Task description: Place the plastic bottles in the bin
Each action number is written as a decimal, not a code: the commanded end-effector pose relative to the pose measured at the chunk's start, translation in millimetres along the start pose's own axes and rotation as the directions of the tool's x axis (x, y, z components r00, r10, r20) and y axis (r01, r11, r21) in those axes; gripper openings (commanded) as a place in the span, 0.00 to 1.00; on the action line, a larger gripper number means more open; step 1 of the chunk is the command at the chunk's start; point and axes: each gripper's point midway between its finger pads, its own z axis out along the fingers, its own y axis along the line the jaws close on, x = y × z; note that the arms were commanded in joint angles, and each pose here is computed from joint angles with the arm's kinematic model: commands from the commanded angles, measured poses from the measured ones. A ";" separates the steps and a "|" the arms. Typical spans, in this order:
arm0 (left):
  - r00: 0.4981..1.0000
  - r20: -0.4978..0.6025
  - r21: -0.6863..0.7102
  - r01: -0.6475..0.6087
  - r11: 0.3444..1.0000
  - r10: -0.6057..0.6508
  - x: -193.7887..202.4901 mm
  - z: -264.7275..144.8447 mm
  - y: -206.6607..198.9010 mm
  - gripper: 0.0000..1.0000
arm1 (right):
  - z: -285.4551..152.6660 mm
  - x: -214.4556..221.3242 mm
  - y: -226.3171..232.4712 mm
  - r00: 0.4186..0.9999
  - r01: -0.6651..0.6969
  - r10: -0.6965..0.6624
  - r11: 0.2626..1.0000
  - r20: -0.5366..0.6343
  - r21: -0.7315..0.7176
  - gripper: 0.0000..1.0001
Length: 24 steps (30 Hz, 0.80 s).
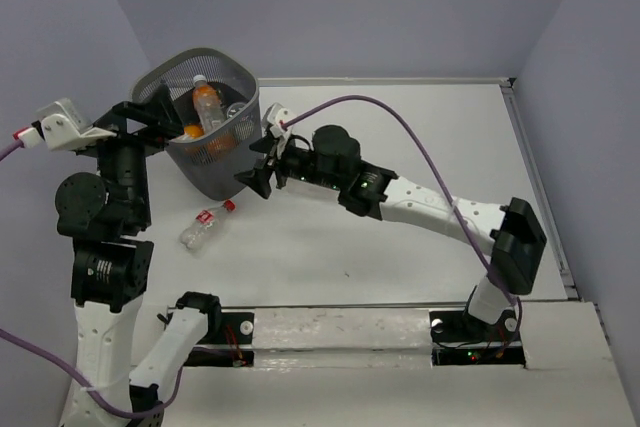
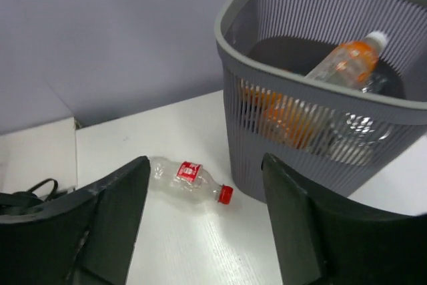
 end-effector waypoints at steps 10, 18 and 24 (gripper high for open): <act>0.985 -0.168 0.094 -0.027 0.995 0.042 38.8 -33.9 -1.1 0.99 | 81.4 156.0 31.1 0.941 -0.099 0.059 0.990 -0.333 -0.104 0.93; 0.945 -0.323 0.114 -0.020 0.993 0.057 96.9 -65.3 16.0 0.99 | 105.2 183.7 55.9 0.975 -0.171 0.152 0.980 -0.164 -0.106 0.93; 0.933 -0.351 0.116 -0.048 0.992 0.086 103.8 -78.1 23.4 0.99 | 124.5 203.1 60.4 0.961 0.071 -0.138 0.961 -0.240 -0.266 0.94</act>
